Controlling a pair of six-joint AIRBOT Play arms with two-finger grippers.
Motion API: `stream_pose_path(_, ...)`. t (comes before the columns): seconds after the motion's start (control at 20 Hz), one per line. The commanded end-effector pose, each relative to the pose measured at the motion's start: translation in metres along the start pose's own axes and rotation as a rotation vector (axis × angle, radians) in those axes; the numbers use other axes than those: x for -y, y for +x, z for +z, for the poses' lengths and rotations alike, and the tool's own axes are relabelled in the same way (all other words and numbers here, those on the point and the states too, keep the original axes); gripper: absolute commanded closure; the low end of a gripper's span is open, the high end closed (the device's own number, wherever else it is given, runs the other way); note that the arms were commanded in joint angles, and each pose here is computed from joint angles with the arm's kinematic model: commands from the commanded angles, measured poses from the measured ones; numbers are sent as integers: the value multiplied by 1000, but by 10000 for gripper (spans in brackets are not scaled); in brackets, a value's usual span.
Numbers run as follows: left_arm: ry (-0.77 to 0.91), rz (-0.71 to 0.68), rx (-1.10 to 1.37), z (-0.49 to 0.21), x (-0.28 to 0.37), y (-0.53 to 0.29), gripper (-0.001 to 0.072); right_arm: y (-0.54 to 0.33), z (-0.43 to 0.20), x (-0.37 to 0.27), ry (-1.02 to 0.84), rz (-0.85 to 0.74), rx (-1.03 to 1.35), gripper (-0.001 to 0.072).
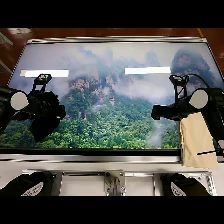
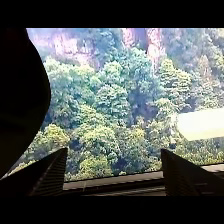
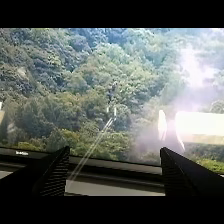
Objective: Fold the shirts.
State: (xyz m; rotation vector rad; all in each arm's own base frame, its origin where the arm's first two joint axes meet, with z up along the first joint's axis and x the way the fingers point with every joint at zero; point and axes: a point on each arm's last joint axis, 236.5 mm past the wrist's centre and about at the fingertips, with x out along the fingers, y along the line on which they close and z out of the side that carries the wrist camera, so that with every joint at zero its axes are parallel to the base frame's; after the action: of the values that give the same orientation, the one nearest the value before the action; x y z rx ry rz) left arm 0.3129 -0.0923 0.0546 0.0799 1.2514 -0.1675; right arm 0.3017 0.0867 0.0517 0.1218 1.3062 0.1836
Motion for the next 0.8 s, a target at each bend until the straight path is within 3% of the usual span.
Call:
stream_pose_path(0.0, -1, 1, 1, 0, 0, 0, -4, 0, 4, -1, 0, 2, 18, 25)
stream_pose_path(0.2, -12, -3, 7, 1, 0, 0, -4, 0, 10, -1, 0, 5, 41, 25)
stream_pose_path(0.6, -55, -109, 282, 66, 24, -11, -5, 0, 10, -1, -3, 5, 42, 25)
stream_pose_path(0.75, -57, -38, 345, 84, 2, -9, -2, 0, 12, -1, -2, 5, 50, 25)
